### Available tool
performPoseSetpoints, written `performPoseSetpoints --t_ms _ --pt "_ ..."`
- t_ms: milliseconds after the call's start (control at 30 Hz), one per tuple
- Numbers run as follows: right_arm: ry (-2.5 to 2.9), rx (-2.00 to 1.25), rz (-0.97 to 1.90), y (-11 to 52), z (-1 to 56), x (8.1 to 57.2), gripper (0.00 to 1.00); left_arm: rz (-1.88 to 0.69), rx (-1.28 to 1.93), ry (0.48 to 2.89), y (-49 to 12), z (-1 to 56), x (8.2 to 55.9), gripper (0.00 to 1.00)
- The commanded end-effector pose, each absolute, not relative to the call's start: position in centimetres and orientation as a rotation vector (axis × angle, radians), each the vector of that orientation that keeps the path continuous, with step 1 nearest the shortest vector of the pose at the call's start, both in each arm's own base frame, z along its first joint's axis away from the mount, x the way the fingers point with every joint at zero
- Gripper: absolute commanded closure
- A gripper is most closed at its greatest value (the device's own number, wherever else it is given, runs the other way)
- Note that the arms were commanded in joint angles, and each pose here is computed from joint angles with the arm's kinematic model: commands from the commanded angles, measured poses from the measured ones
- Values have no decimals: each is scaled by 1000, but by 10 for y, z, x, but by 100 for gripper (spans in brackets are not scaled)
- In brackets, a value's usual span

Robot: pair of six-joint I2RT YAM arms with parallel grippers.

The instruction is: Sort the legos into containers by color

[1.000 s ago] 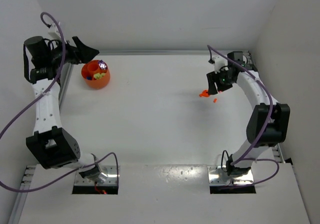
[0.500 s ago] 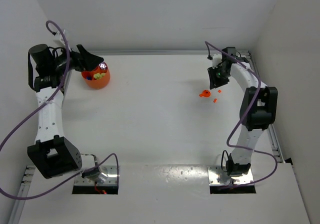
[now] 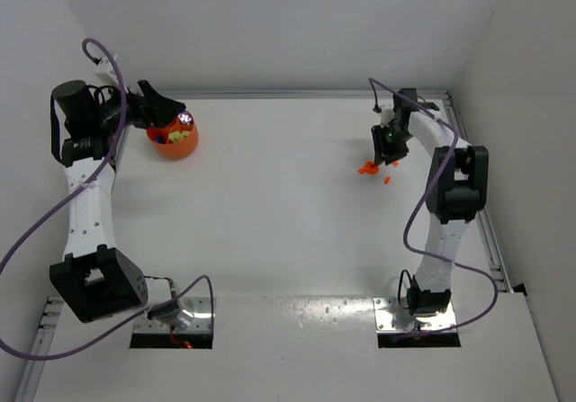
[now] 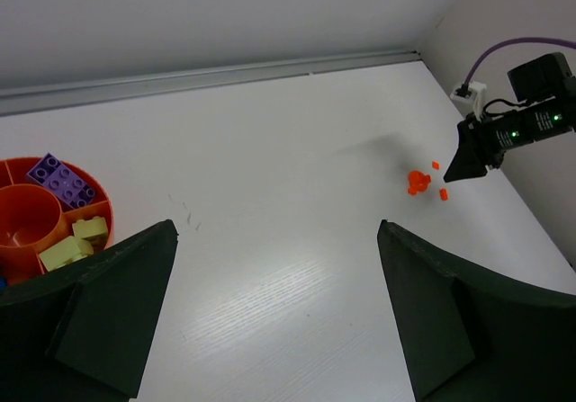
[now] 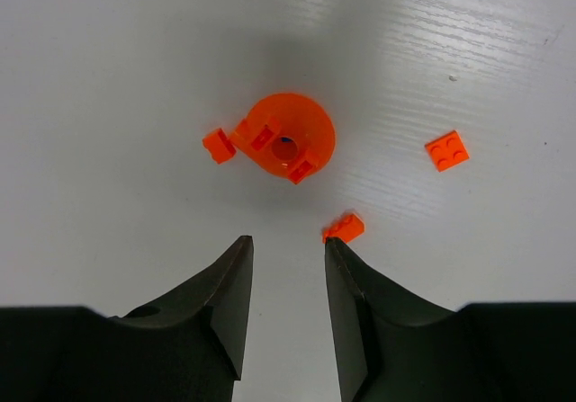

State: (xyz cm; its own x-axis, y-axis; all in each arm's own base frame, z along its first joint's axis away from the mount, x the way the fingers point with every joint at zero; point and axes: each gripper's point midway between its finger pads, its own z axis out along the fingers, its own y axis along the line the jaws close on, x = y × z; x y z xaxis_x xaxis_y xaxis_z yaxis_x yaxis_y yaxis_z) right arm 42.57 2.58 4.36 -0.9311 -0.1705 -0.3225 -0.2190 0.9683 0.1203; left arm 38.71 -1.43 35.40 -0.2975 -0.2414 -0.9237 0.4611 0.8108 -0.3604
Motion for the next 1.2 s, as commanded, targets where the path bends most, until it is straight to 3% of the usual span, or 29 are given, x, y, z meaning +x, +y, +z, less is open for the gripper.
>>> performPoseSetpoints --t_ms 0,533,1167 --pt "2805 -242 186 23 43 436 61 -666 204 1709 -16 362 385 0" --pt "2813 -143 253 36 31 452 56 -656 201 1715 -15 358 386 0" --pt "2826 -73 241 27 24 456 57 -664 191 1730 -14 351 388 0"
